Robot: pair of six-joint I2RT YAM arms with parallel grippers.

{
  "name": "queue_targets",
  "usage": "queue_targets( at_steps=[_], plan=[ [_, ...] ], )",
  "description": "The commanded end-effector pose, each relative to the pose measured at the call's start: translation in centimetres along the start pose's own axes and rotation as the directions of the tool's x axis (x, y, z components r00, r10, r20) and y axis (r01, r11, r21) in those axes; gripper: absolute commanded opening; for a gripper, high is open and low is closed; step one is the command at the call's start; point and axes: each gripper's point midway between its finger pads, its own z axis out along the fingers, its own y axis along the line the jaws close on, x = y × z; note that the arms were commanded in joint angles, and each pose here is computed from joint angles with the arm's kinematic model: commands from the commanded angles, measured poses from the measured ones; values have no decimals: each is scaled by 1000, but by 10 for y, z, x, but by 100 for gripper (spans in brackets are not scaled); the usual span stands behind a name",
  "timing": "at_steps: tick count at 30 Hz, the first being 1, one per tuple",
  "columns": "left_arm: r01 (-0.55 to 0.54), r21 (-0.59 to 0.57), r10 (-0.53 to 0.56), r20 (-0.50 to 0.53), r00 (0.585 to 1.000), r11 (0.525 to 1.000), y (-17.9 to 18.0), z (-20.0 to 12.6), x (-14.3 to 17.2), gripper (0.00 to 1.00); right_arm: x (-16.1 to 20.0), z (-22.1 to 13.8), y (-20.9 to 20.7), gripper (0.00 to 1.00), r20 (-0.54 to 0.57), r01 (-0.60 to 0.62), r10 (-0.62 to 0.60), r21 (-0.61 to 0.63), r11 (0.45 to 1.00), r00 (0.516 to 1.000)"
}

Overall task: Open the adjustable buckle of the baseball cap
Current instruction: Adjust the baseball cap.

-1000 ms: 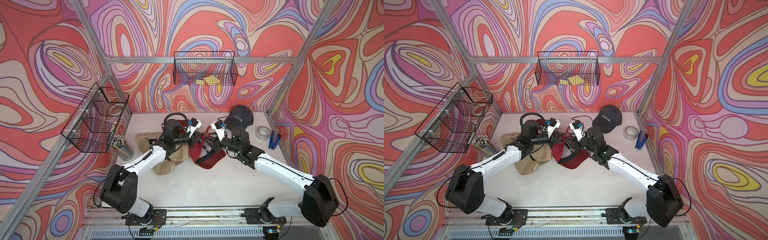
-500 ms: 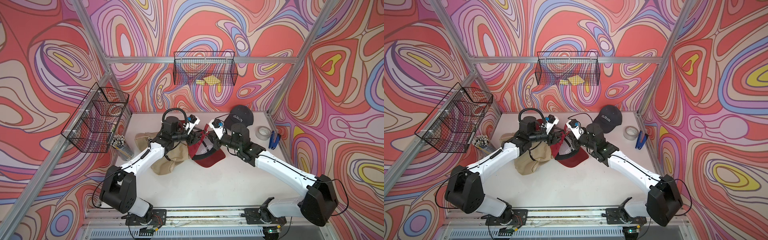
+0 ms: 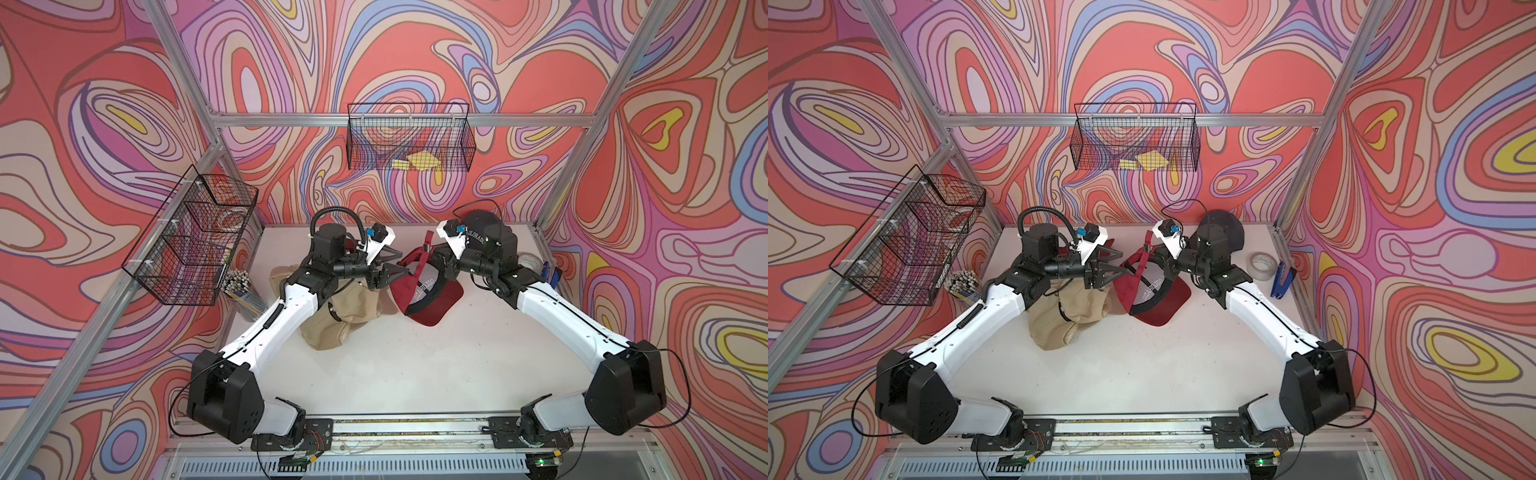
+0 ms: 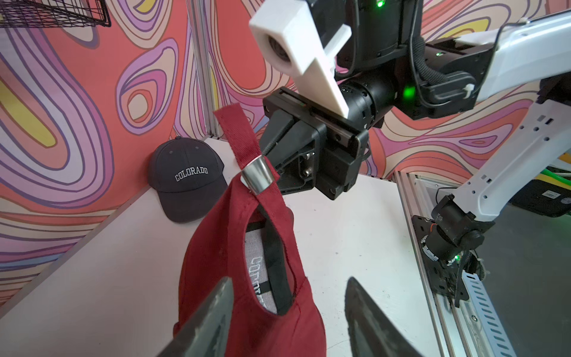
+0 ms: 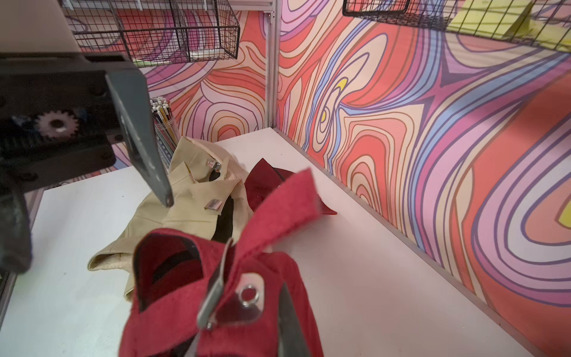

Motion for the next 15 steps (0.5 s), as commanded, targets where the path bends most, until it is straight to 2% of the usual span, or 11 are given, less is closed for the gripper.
queue_targets(
  at_steps=[1,6,15],
  plan=[
    [-39,17,38,34,999,999,-5,-7,-11,62,-9,0,22,0,51,57,-50,-159,986,997],
    [-76,42,75,24,997,996,-3,-7,0,63,0,3,41,0,36,83,-76,-314,946,996],
    [-11,117,11,2,1000,993,2,3,16,62,12,7,54,0,50,105,-93,-426,898,994]
  ],
)
